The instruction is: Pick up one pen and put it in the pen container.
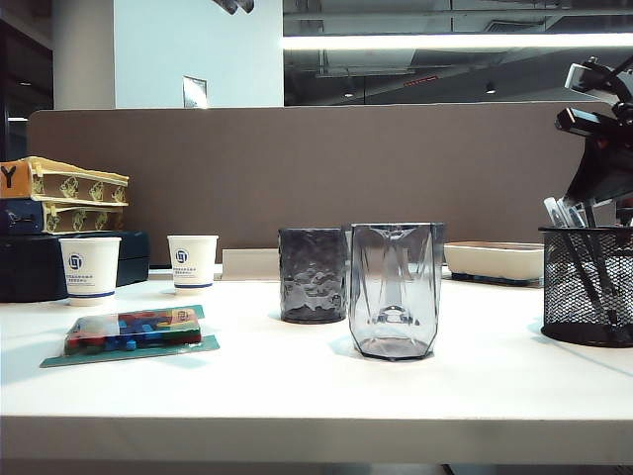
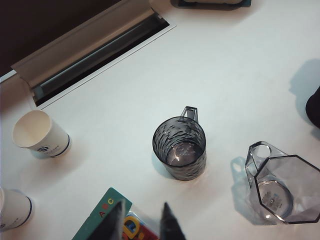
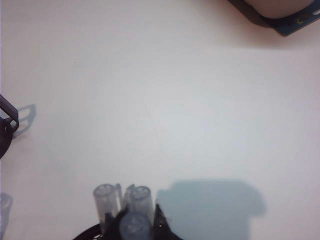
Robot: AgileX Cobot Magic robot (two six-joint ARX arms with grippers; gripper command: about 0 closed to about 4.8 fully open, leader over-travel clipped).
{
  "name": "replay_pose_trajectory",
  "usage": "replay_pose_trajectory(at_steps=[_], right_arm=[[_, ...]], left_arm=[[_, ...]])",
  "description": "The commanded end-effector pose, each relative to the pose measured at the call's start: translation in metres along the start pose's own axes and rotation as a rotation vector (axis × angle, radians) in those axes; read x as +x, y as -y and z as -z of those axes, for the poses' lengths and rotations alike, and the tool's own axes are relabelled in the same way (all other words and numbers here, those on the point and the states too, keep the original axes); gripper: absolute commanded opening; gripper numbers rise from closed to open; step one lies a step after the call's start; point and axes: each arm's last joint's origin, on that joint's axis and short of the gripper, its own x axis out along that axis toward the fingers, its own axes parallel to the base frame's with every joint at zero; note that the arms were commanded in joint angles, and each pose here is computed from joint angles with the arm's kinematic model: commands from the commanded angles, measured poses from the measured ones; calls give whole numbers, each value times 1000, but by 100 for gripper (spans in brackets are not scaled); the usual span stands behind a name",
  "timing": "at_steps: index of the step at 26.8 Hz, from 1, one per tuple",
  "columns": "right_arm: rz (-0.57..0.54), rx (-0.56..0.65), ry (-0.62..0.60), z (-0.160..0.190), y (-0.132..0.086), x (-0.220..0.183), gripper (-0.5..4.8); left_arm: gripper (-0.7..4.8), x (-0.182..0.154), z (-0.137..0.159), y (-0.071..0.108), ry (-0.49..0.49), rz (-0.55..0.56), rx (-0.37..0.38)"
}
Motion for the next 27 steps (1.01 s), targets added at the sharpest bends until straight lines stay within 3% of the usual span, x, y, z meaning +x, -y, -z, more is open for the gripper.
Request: replay_pose_trajectory(at_steps=[1, 10, 21, 27], right_arm=[[-9, -13, 32, -5, -1, -1, 93], [-55, -21, 73, -12, -5, -11, 108], [-65, -6, 152, -24, -14, -38, 108], [-69, -16, 210, -30, -23, -62, 108]], left_arm=[[93, -2, -1, -1, 11, -5, -25], [75, -4, -1, -3, 7, -59, -25], [75, -34, 1, -10, 48, -83, -32], [75, -43, 17, -9, 31, -84, -29]])
